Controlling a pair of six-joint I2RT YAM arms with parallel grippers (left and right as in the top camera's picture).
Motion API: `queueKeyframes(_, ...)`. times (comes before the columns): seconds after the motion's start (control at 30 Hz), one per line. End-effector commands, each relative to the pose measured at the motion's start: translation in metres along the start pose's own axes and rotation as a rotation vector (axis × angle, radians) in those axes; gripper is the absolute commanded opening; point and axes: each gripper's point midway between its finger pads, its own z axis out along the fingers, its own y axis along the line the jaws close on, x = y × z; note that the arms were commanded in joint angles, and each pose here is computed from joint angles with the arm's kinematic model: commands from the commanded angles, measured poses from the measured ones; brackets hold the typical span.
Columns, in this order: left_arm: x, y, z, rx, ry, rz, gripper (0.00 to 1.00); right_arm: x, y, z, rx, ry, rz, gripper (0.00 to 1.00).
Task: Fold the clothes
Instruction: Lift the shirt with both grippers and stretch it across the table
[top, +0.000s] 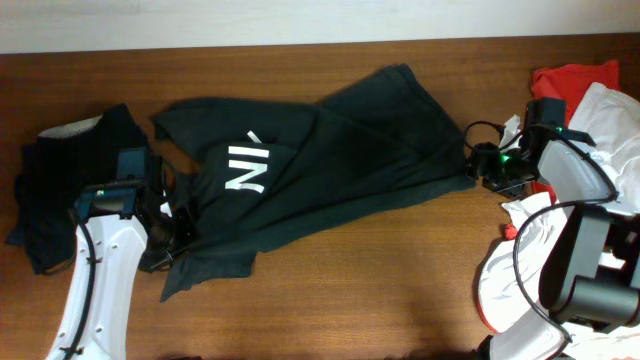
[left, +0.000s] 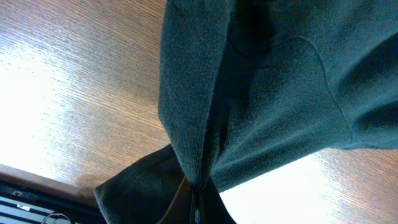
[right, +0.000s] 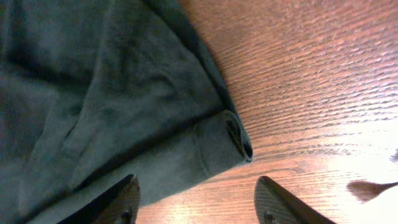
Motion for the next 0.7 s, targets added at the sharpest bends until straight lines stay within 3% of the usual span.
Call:
queueKeyframes(0.0, -0.004, 0.003, -0.005, -0.006, -0.032, 0.002, 0.00, 0.004, -0.008, 0.019, 0.023, 0.039, 0.034, 0.61)
queueKeyframes(0.17, -0.006, 0.002, -0.005, -0.004, -0.039, 0.002, 0.00, -0.005, -0.007, 0.025, 0.010, 0.010, 0.025, 0.58)
queueKeyframes(0.4, -0.008, 0.001, -0.005, 0.000, -0.048, 0.002, 0.00, -0.006, -0.004, 0.025, -0.011, 0.007, 0.023, 0.33)
queueKeyframes(0.5, -0.008, 0.001, -0.005, 0.000, -0.049, 0.002, 0.00, -0.005, -0.004, 0.025, -0.010, 0.010, 0.025, 0.38)
queueKeyframes(0.67, -0.008, 0.001, -0.005, 0.000, -0.048, 0.002, 0.00, -0.005, 0.000, 0.012, -0.004, 0.030, 0.032, 0.37)
